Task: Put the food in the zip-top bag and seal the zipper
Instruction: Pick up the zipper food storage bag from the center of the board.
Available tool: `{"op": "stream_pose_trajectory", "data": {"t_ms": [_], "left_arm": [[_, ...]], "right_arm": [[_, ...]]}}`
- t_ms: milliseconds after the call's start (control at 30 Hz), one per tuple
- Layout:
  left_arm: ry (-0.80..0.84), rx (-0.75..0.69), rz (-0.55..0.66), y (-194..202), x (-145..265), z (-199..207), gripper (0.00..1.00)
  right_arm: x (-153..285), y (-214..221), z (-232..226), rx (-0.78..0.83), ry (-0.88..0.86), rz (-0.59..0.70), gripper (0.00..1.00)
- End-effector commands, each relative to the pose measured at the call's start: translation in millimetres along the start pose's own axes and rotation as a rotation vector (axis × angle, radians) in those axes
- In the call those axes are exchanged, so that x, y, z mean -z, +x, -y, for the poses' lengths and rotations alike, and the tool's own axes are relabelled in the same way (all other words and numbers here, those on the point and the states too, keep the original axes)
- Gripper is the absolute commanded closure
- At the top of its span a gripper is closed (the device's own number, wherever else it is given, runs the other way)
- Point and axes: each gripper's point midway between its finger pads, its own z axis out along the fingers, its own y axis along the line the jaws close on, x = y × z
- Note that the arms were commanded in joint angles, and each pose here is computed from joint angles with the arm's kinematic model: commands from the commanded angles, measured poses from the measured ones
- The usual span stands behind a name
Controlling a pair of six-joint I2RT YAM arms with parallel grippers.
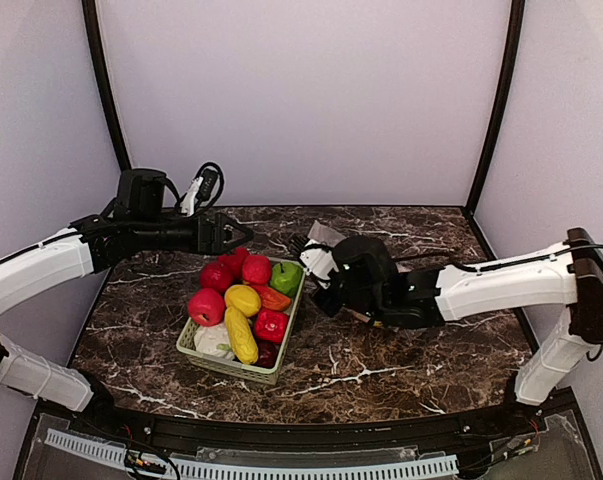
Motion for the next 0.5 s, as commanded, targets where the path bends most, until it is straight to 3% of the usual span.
{"op": "stream_pose_trajectory", "data": {"t_ms": [0,133,233,467], "left_arm": [[0.128,-0.096,0.022,-16.7,6.8,30.2,0.12],[0.247,-0.204,0.016,-25.4,4.3,70.3,0.12],[0.330,-0.291,0.033,-36.8,7.1,103.9,0.12],[0.438,-0.400,0.055,-50.8,14.5,160.2,0.11]], "right_arm": [[59.4,-56.9,32.7,-0.156,-0.060,0.189,1.00],[99.0,-75.0,38.8,-0.234,-0.259,0.246,1.00],[120.1,-75.8,34.1,-0.263,-0.401,0.221,1.00],[155.9,-85.8,22.2,-0.328,-0.583,0.207,1.00]]}}
